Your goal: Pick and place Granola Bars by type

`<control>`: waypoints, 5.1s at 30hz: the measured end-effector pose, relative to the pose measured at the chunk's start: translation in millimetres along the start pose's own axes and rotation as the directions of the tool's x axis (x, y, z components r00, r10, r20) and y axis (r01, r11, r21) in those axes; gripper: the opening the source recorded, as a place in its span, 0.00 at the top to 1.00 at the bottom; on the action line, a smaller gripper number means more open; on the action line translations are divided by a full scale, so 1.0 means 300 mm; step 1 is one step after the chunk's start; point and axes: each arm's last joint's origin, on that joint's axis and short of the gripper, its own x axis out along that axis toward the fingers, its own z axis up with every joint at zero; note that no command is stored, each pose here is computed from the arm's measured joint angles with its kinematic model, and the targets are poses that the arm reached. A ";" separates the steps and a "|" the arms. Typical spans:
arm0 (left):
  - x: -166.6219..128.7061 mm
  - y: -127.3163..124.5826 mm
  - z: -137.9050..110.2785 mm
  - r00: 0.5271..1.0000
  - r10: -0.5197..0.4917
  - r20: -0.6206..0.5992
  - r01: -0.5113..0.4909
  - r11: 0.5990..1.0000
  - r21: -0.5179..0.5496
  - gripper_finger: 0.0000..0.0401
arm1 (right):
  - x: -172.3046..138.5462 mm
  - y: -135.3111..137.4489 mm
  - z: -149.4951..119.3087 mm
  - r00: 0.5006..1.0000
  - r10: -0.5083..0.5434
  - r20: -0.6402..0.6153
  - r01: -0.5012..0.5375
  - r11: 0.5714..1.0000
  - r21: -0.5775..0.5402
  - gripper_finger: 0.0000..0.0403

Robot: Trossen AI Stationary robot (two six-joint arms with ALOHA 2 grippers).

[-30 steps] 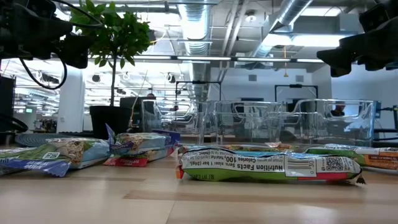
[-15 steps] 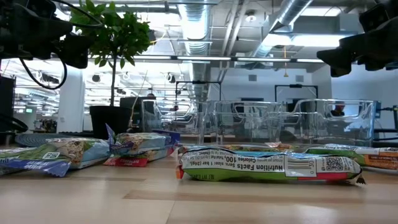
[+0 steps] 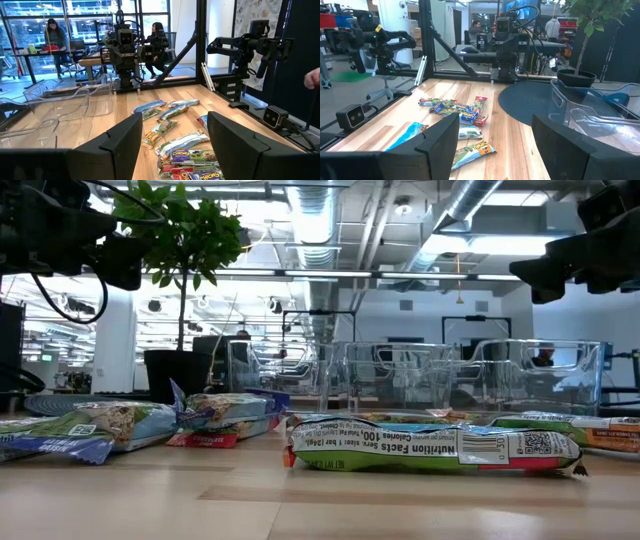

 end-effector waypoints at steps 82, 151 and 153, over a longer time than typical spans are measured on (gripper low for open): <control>-0.004 0.024 0.022 0.968 0.243 0.063 -0.238 0.968 -0.079 0.45 | -0.008 -0.006 0.073 0.974 -0.024 0.227 -0.002 0.993 0.115 0.40; 0.450 -0.322 0.068 0.734 0.001 -0.679 -0.088 0.992 -0.094 0.45 | 0.369 0.312 0.337 0.935 -0.131 -0.330 0.061 0.975 -0.215 0.40; 0.446 -0.338 0.060 0.730 0.009 -0.684 -0.096 0.991 -0.090 0.45 | 0.360 0.334 0.336 0.938 -0.108 -0.329 0.044 0.980 -0.196 0.40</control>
